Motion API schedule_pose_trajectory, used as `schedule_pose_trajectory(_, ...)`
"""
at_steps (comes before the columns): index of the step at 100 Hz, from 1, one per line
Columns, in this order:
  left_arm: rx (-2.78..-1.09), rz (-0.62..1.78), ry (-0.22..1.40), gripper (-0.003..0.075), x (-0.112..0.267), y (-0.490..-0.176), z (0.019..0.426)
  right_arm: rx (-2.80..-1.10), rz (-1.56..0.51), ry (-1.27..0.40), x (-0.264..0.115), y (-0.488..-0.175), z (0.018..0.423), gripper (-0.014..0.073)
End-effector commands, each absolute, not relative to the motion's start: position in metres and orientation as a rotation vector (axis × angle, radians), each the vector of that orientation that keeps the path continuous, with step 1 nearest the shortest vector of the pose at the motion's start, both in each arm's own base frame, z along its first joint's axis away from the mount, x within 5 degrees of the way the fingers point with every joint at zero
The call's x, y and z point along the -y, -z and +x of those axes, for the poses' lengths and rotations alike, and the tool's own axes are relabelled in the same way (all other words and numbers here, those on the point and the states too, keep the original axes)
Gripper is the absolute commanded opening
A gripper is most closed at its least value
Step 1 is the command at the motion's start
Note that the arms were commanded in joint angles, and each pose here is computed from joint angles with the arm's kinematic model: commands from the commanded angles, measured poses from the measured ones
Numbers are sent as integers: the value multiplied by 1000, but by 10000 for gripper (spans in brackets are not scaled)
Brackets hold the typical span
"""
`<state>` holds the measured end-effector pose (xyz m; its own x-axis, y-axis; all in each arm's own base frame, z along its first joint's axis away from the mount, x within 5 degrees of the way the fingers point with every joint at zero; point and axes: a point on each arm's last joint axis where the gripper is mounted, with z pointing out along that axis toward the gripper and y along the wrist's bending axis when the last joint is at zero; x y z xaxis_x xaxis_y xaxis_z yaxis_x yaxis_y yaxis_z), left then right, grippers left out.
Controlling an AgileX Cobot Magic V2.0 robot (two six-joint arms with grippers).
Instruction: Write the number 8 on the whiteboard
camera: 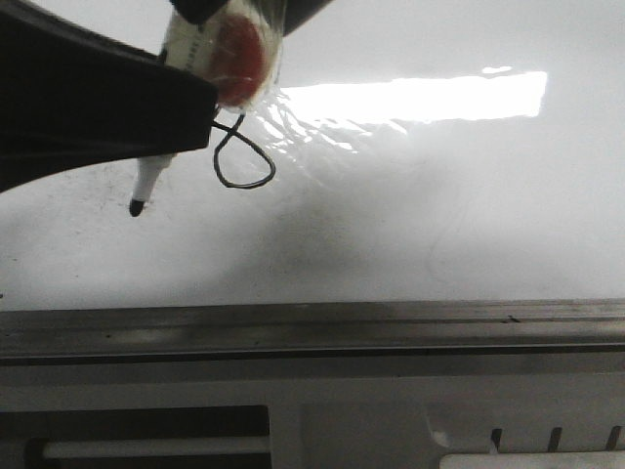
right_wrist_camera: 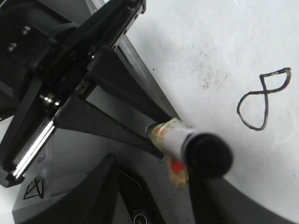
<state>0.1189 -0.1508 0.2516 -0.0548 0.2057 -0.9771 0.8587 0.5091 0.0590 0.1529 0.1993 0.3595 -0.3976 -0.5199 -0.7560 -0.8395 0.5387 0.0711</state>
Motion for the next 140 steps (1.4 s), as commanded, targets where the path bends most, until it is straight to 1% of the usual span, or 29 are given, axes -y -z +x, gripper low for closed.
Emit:
schedule_pose_trajectory(1, -1598, 768, 774, -20, 151, -266, 124, -1995, -1054, -614, -198, -377, 152, 302)
schedule_pose_trajectory(10, -1760, 564, 803, -20, 144, -260, 131, -1995, -1054, -614, -198, -377, 152, 302)
schedule_pose_trajectory(16, -1821, 486, 806, -20, 141, -257, 134, -1995, -1054, -614, -198, -377, 152, 302)
schedule_pose_trajectory(24, -1864, 394, 814, -20, 136, -256, 138, -1995, -1054, -614, -198, -377, 152, 300)
schedule_pose_trajectory(41, -1899, 207, 817, -21, 125, -255, 149, -1997, -1055, -614, -198, -377, 152, 301)
schedule_pose_trajectory(77, -1929, 181, 800, -20, 127, -247, 156, -1993, -1052, -614, -198, -377, 152, 301)
schedule_pose_trajectory(95, -1898, 152, 821, -20, 128, -248, 159, -1994, -1051, -615, -198, -377, 152, 301)
schedule_pose_trajectory(121, -1900, 152, 821, -15, 128, -248, 159, -1999, -1047, -618, -198, -377, 152, 301)
schedule_pose_trajectory(128, -1902, 152, 820, 28, 129, -248, 160, -1999, -1047, -618, -198, -377, 152, 301)
schedule_pose_trajectory(133, -1906, 152, 818, 87, 129, -247, 160, -1999, -1047, -618, -198, -377, 152, 301)
schedule_pose_trajectory(138, -1910, 153, 817, 174, 129, -246, 160, -1999, -1047, -618, -198, -377, 152, 301)
schedule_pose_trajectory(140, -1912, 153, 816, 198, 129, -246, 160, -1999, -1047, -618, -198, -377, 152, 301)
